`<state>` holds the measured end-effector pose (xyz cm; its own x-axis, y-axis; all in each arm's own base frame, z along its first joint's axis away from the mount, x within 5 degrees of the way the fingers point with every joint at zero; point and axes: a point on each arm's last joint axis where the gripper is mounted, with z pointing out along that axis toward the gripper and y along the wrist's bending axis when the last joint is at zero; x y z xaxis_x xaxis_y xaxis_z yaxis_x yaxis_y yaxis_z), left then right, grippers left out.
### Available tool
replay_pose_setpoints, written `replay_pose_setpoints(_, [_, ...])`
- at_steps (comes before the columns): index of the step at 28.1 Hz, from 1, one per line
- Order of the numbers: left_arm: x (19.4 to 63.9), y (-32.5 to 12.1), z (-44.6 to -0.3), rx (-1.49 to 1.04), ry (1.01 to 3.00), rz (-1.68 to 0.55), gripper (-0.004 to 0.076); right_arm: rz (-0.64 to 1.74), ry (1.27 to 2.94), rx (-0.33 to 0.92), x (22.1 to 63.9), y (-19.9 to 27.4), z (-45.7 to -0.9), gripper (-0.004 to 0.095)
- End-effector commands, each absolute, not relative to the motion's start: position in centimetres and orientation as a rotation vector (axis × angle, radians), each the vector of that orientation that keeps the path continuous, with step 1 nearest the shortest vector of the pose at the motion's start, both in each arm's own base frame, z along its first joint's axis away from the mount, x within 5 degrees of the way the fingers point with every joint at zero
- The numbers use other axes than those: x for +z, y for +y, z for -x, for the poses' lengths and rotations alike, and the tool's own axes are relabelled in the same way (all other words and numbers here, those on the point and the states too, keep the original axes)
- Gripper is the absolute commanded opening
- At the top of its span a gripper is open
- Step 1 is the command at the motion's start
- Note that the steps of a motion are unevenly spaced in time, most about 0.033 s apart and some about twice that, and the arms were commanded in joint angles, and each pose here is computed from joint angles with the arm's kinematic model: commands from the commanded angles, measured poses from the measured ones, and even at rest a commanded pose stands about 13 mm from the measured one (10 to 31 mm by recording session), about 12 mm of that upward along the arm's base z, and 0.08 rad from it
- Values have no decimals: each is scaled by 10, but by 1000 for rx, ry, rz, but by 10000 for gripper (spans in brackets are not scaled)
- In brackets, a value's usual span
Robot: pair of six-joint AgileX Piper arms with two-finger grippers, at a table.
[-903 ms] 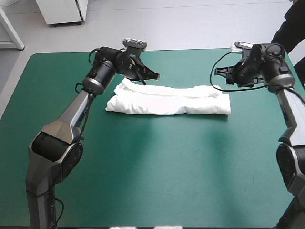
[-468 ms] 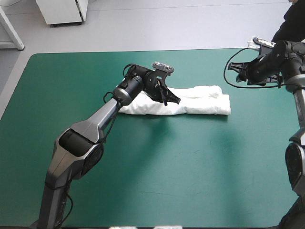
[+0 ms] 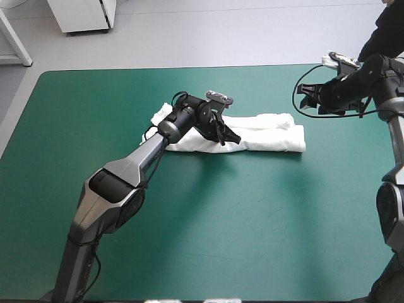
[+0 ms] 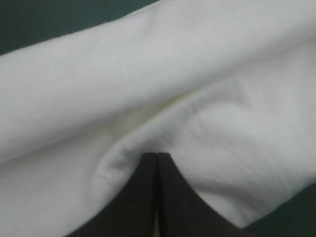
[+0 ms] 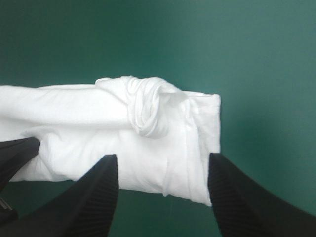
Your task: Fold the cloth
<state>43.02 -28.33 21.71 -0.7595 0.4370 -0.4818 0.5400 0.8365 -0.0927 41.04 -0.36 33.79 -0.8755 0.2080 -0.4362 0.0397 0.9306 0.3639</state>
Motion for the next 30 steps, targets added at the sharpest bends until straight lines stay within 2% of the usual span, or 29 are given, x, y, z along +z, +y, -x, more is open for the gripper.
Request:
replay_pose_setpoints(1, [254, -285, -425, -362, 2473, -701, -10, -119, 2573, 548, 346, -3, -410, 663])
replay_pose_setpoints(11, [254, -286, -425, -370, 2474, -698, -10, -180, 2709, 586, 280, -5, -439, 640])
replay_pose_setpoints(15, [254, -286, -425, -378, 2476, -695, -10, -189, 2743, 649, 259, -2, -447, 599])
replay_pose_setpoints(23, [254, -286, -425, -384, 2477, -694, -10, -126, 2833, 665, 226, 25, -455, 529])
replay_pose_setpoints(25, [254, -286, -425, -386, 2477, -693, -10, -107, 2859, 634, 221, 34, -454, 351])
replay_pose_setpoints(26, [254, -286, -425, -386, 2477, -693, -10, -91, 2870, 603, 220, 36, -453, 205])
replay_pose_setpoints(28, [254, -286, -425, -386, 2477, -693, -10, -79, 2873, 576, 222, 36, -453, -22])
replay_pose_setpoints(30, [254, -286, -425, -388, 2478, -692, -10, -83, 2845, 566, 232, 35, -452, -15])
